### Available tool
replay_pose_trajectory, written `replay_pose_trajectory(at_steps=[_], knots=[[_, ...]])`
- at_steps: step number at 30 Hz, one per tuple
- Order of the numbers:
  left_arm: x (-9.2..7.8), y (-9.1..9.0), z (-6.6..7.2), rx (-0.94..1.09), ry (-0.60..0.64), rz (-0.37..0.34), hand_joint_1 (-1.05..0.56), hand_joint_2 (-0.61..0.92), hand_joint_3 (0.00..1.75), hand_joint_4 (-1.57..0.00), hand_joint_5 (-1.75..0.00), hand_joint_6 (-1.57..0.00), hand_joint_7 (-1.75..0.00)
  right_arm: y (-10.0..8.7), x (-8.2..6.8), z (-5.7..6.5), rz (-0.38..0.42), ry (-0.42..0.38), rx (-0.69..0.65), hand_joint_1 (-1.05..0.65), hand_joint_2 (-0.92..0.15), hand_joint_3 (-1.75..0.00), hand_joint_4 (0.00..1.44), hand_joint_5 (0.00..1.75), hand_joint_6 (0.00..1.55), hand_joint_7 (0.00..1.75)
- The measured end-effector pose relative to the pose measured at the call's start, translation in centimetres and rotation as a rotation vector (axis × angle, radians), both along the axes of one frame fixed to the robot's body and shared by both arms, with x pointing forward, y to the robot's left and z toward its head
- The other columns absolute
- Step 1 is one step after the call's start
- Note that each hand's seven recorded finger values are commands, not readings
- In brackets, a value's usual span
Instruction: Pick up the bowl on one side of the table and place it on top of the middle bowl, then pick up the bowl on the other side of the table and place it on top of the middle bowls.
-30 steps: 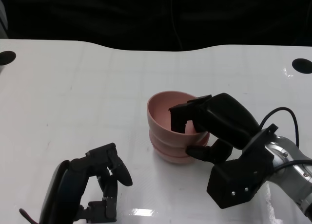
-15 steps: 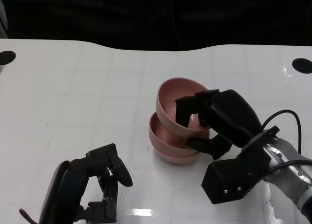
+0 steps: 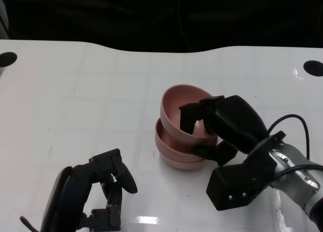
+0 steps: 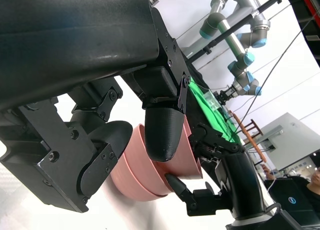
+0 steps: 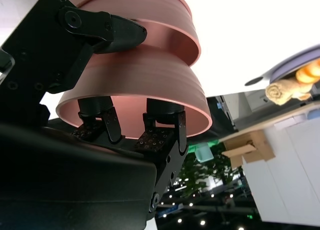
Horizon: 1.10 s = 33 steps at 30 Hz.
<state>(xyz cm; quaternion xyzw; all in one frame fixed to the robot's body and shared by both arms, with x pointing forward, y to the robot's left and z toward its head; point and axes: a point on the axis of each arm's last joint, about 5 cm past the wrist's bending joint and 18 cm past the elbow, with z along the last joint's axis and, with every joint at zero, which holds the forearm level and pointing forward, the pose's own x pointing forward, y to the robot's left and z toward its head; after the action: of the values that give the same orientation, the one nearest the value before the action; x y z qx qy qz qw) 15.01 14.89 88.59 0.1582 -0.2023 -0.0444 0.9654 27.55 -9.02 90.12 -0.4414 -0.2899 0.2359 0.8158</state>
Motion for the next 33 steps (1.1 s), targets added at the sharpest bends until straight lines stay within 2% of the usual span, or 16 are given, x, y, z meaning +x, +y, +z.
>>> replay_pose_trajectory(at_steps=[2,3,4,5,6,7,8,10,13,18,24,33], knots=[[0.0,0.0,0.0,0.0,0.0,0.0,0.04,0.22,1.64,-0.96,-1.73,-0.85,-1.57,0.0,0.0,0.0,0.005,0.034,-0.037,-0.13,-0.4,-1.06,0.97,1.54,1.06,0.73],[0.0,0.0,0.0,0.001,0.0,0.0,0.04,0.22,1.64,-0.96,-1.73,-0.85,-1.57,-0.1,0.1,0.0,0.006,0.05,-0.048,-0.15,-0.45,-0.91,0.97,1.3,1.07,0.54],[0.0,0.0,0.0,0.001,0.0,0.001,0.04,0.22,1.64,-0.96,-1.73,-0.85,-1.57,-0.1,0.1,0.0,0.007,0.063,-0.056,-0.17,-0.49,-0.8,0.98,1.19,1.09,0.41],[0.0,0.0,0.1,0.002,-0.001,0.001,0.04,0.22,1.64,-0.96,-1.74,-0.85,-1.57,-0.1,0.1,0.1,0.009,0.075,-0.062,-0.22,-0.55,-0.68,0.9,1.1,1.04,0.27],[-0.1,0.0,0.1,0.002,-0.002,0.001,0.05,0.22,1.64,-0.96,-1.74,-0.85,-1.57,-0.1,0.2,0.3,0.013,0.089,-0.075,-0.29,-0.69,-0.43,0.81,0.81,0.94,0.12],[-0.1,0.0,0.1,0.004,-0.003,0.0,0.05,0.22,1.64,-0.96,-1.74,-0.84,-1.57,-0.1,0.2,0.6,0.017,0.102,-0.086,-0.32,-0.78,-0.28,0.81,0.65,0.91,0.07],[-0.1,0.0,0.1,0.006,-0.005,0.0,0.05,0.22,1.64,-0.96,-1.74,-0.85,-1.57,-0.2,0.3,0.8,0.019,0.112,-0.108,-0.43,-0.86,-0.22,0.65,0.45,0.78,0.03],[-0.1,0.0,0.2,0.008,-0.007,-0.001,0.06,0.22,1.64,-0.96,-1.74,-0.85,-1.57,-0.5,0.3,1.2,0.017,0.124,-0.149,-0.54,-0.91,-0.24,0.52,0.3,0.66,0.01],[-0.1,0.0,0.2,0.009,-0.007,-0.001,0.07,0.22,1.64,-0.95,-1.74,-0.85,-1.57,-0.9,0.2,1.7,0.01,0.126,-0.185,-0.63,-0.92,-0.3,0.44,0.22,0.58,0.0],[-0.1,0.0,0.2,0.008,-0.007,-0.001,0.07,0.23,1.64,-0.96,-1.72,-0.85,-1.57,-1.3,-0.3,2.0,-0.004,0.119,-0.2,-0.71,-0.92,-0.4,0.38,0.18,0.49,0.0],[-0.1,0.0,0.2,0.008,-0.007,-0.001,0.07,0.22,1.64,-0.96,-1.71,-0.85,-1.56,-1.6,-0.9,2.3,-0.01,0.096,-0.178,-0.74,-0.92,-0.44,0.32,0.17,0.4,0.0],[0.0,0.0,0.1,0.012,-0.006,-0.002,0.06,0.23,1.62,-0.94,-1.73,-0.84,-1.57,-2.9,-2.2,3.5,-0.018,0.059,-0.091,-0.79,-0.92,-0.51,0.18,0.14,0.26,0.0]])
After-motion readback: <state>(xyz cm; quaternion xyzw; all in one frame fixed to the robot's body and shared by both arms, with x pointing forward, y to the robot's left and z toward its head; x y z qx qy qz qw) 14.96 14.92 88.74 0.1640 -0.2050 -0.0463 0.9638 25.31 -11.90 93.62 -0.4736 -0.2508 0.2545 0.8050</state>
